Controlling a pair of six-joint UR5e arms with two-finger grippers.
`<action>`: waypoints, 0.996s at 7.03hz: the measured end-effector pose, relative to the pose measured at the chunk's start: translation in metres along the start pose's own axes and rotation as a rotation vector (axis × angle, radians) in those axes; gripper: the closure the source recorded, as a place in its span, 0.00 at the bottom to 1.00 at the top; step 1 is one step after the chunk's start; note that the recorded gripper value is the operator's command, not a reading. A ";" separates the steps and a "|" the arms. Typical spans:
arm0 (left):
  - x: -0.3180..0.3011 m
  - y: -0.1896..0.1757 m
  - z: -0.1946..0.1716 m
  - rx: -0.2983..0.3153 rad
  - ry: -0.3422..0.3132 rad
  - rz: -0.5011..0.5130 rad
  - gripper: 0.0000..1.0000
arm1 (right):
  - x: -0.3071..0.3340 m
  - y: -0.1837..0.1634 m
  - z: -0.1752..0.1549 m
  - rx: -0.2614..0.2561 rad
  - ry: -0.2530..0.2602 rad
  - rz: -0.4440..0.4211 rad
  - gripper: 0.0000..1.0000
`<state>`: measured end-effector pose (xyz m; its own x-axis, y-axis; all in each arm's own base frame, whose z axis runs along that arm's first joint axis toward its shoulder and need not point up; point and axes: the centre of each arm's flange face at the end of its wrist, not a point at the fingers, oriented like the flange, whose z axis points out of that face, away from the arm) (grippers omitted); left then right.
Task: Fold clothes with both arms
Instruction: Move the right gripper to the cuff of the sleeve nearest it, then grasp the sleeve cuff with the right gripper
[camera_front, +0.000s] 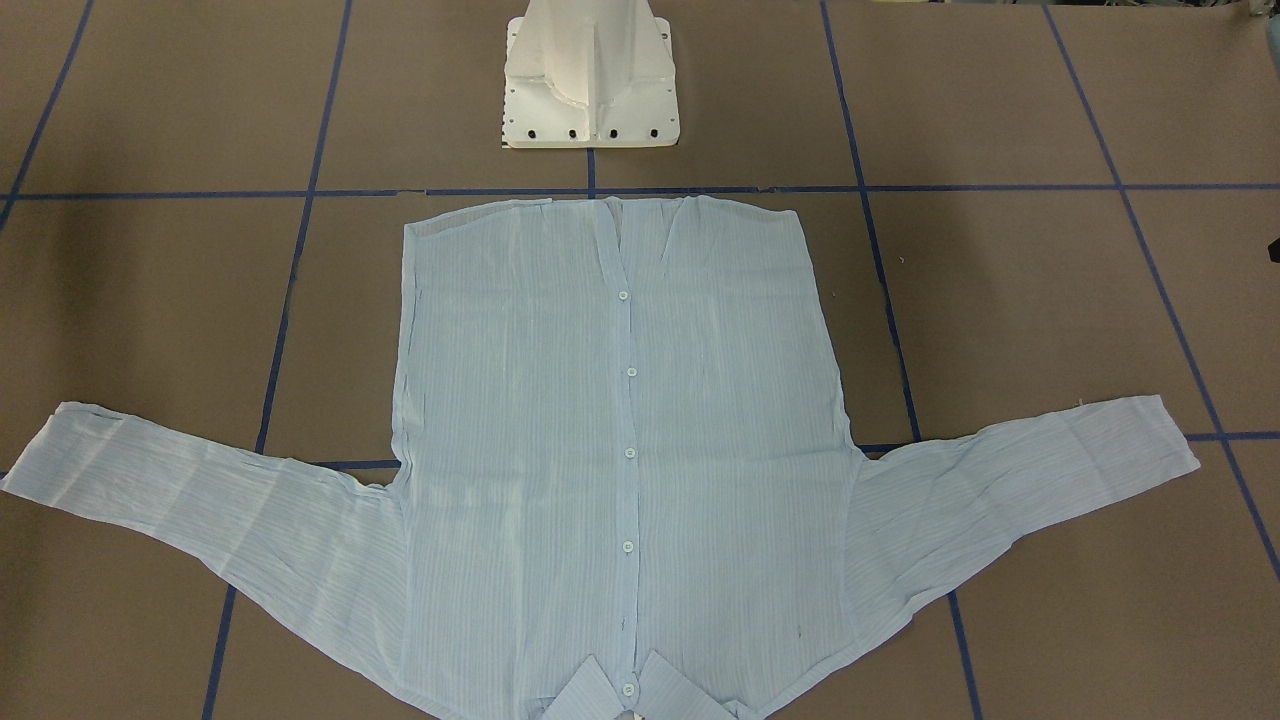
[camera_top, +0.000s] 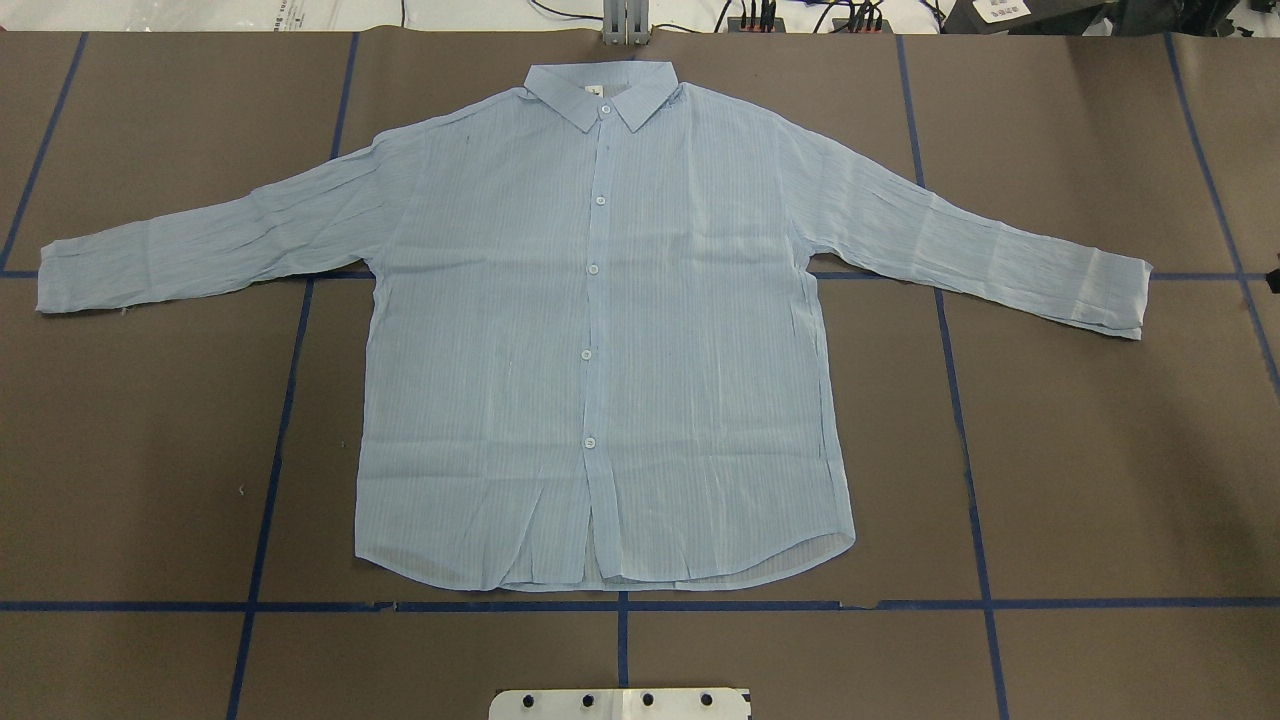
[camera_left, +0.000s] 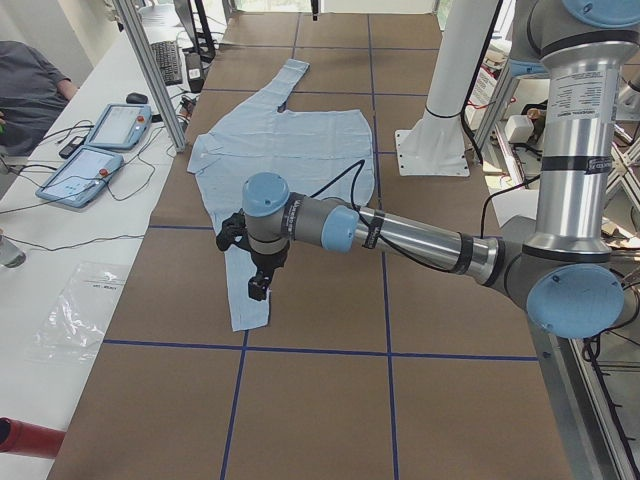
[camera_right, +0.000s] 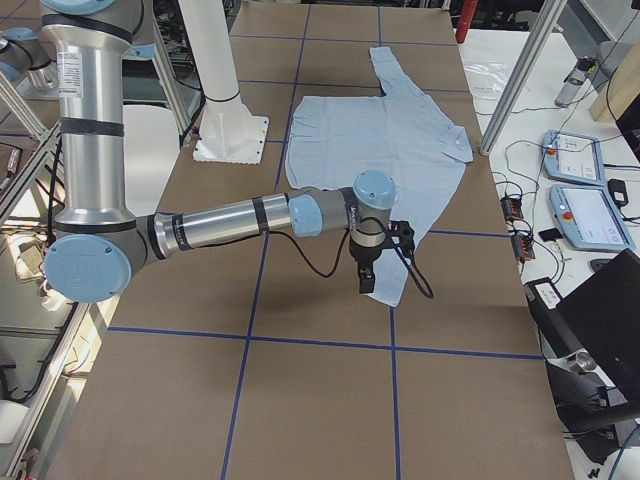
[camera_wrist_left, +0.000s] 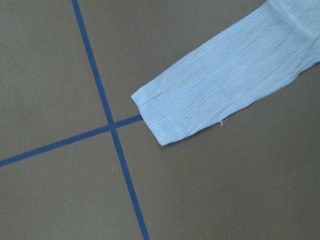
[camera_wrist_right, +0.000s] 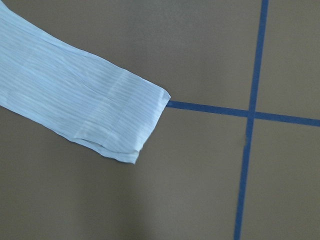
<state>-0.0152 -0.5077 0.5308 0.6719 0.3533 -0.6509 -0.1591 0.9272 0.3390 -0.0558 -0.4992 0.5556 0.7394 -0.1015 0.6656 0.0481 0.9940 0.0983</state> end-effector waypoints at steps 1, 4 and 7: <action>0.000 -0.004 0.000 0.005 0.002 0.008 0.00 | -0.013 -0.013 0.032 0.038 -0.028 0.038 0.00; 0.001 -0.006 -0.001 0.009 0.003 0.016 0.00 | -0.026 -0.040 0.117 0.083 -0.068 0.094 0.15; 0.002 -0.007 -0.002 0.012 0.003 0.021 0.00 | -0.041 -0.043 0.143 0.074 -0.045 0.083 0.18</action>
<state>-0.0142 -0.5131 0.5258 0.6666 0.3735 -0.6451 -0.1647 0.9178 0.3612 -0.1842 -0.5436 0.6299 0.7079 -0.0221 0.7060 -0.0631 0.9935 0.0944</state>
